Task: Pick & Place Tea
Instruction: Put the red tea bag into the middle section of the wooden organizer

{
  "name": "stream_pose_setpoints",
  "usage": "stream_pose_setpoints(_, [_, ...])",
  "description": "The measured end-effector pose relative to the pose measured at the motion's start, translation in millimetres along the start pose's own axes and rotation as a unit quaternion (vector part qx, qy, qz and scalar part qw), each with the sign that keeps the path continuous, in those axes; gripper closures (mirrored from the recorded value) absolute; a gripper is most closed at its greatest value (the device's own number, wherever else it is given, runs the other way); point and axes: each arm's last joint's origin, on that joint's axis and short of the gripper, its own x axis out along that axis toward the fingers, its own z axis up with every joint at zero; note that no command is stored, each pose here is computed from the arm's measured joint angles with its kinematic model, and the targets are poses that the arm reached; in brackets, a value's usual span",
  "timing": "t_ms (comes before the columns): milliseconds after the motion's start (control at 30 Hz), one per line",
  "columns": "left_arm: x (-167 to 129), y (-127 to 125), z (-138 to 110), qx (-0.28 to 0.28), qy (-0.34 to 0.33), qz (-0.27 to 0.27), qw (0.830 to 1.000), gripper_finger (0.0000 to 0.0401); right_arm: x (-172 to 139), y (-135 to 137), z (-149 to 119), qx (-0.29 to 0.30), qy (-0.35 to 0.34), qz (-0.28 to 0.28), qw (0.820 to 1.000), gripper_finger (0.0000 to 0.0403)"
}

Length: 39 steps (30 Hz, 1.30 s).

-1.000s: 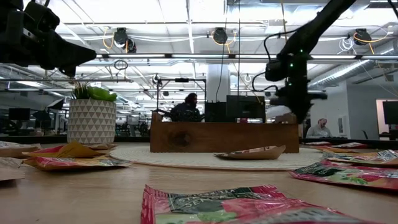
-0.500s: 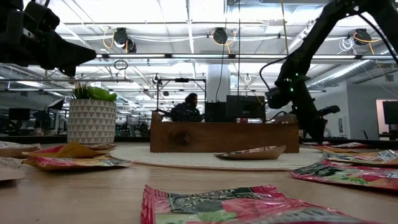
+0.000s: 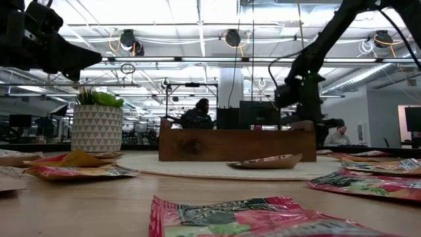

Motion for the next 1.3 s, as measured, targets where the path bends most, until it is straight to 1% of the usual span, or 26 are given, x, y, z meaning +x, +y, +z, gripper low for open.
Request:
stream_pose_setpoints(100, [0, 0, 0, 0.000, 0.000, 0.000, 1.000, 0.0380, -15, 18, -8, -0.046, -0.044, 0.017, 0.998, 0.0403])
stream_pose_setpoints(167, [0, 0, 0, 0.000, 0.000, 0.000, 1.000, 0.0380, -27, 32, -14, -0.108, -0.088, 0.035, 0.990, 0.0403])
stream_pose_setpoints(233, [0, 0, 0, 0.000, 0.000, 0.000, 1.000, 0.0380, -42, 48, -23, -0.191, -0.135, 0.054, 0.971, 0.0403])
stream_pose_setpoints(300, [0, 0, 0, 0.000, 0.000, 0.000, 1.000, 0.0380, -54, 62, -35, -0.278, -0.177, 0.060, 0.942, 0.0403])
stream_pose_setpoints(367, [0, 0, 0, 0.000, 0.000, 0.000, 1.000, 0.0380, -60, 74, -44, -0.348, -0.227, 0.035, 0.909, 0.0402])
stream_pose_setpoints(400, [0, 0, 0, 0.000, 0.000, 0.000, 1.000, 0.0380, -64, 79, -48, -0.369, -0.253, 0.014, 0.894, 0.0400])
stream_pose_setpoints(433, [0, 0, 0, 0.000, 0.000, 0.000, 1.000, 0.0380, -67, 82, -51, -0.384, -0.269, -0.010, 0.883, 0.0395])
stream_pose_setpoints(467, [0, 0, 0, 0.000, 0.000, 0.000, 1.000, 0.0380, -68, 84, -54, -0.394, -0.275, -0.035, 0.877, 0.0387])
stream_pose_setpoints(533, [0, 0, 0, 0.000, 0.000, 0.000, 1.000, 0.0380, -67, 84, -59, -0.404, -0.262, -0.094, 0.871, 0.0359])
stream_pose_setpoints(600, [0, 0, 0, 0.000, 0.000, 0.000, 1.000, 0.0380, -59, 78, -62, -0.405, -0.224, -0.153, 0.873, 0.0319])
stream_pose_setpoints(633, [0, 0, 0, 0.000, 0.000, 0.000, 1.000, 0.0380, -54, 74, -60, -0.396, -0.205, -0.172, 0.878, 0.0296])
stream_pose_setpoints(700, [0, 0, 0, 0.000, 0.000, 0.000, 1.000, 0.0380, -44, 61, -54, -0.361, -0.159, -0.186, 0.900, 0.0250])
stream_pose_setpoints(733, [0, 0, 0, 0.000, 0.000, 0.000, 1.000, 0.0380, -39, 56, -49, -0.342, -0.136, -0.179, 0.912, 0.0226])
stream_pose_setpoints(800, [0, 0, 0, 0.000, 0.000, 0.000, 1.000, 0.0380, -27, 44, -39, -0.307, -0.093, -0.143, 0.936, 0.0183])
stream_pose_setpoints(867, [0, 0, 0, 0.000, 0.000, 0.000, 1.000, 0.0380, -17, 37, -28, -0.285, -0.071, -0.111, 0.949, 0.0145])
stream_pose_setpoints(967, [0, 0, 0, 0.000, 0.000, 0.000, 1.000, 0.0380, -2, 29, -16, -0.282, -0.052, -0.097, 0.953, 0.0101])
stream_pose_setpoints(1067, [0, 0, 0, 0.000, 0.000, 0.000, 1.000, 0.0380, 9, 22, -9, -0.289, -0.033, -0.116, 0.950, 0.0078])
stream_pose_setpoints(1200, [0, 0, 0, 0.000, 0.000, 0.000, 1.000, 0.0380, 13, 16, -5, -0.293, -0.016, -0.128, 0.947, 0.0070])
stream_pose_setpoints(1300, [0, 0, 0, 0.000, 0.000, 0.000, 1.000, 0.0380, 13, 10, -5, -0.285, -0.001, -0.128, 0.950, 0.0069])
